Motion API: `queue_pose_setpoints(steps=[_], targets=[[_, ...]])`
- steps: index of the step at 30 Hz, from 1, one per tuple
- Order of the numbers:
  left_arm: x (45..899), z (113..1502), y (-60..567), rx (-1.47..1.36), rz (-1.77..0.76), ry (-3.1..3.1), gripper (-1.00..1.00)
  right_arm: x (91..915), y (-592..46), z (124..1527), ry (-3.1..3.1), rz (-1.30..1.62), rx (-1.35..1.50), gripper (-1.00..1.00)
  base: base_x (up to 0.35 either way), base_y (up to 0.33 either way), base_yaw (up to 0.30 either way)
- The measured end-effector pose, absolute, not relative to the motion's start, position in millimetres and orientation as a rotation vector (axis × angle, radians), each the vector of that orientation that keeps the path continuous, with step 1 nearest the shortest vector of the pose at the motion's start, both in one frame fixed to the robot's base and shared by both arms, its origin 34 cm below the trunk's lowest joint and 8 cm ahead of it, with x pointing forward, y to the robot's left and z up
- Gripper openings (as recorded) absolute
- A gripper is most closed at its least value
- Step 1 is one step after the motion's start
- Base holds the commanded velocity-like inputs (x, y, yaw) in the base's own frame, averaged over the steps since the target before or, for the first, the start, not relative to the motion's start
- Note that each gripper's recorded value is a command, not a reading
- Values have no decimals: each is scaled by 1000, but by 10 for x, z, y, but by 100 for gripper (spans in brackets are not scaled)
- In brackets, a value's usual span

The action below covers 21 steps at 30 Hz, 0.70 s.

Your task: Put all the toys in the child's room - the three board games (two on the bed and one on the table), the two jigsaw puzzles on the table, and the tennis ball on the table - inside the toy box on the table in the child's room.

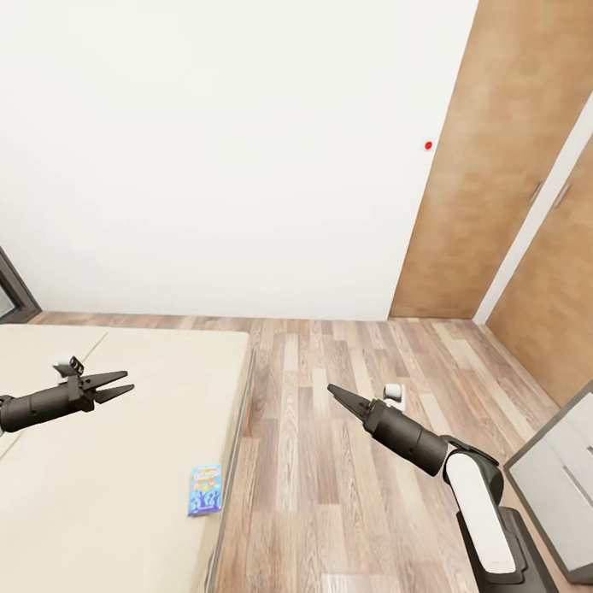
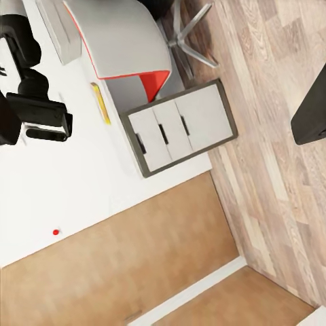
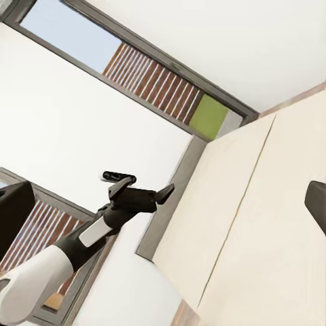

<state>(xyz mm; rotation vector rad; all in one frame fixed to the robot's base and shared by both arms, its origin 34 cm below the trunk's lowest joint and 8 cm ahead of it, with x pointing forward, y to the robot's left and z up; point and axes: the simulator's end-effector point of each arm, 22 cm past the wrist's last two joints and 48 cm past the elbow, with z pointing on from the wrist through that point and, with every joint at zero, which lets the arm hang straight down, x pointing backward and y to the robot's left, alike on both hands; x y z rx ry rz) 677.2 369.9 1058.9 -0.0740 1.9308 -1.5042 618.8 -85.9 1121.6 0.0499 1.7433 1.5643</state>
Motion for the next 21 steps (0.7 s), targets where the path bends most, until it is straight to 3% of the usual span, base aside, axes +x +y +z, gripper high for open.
queue_pose_setpoints(steps=[21], targets=[[6751,10775,3695,-49,-1497,1905,100,6147,-858,11382,1718,1556,24,100,0,0,16]])
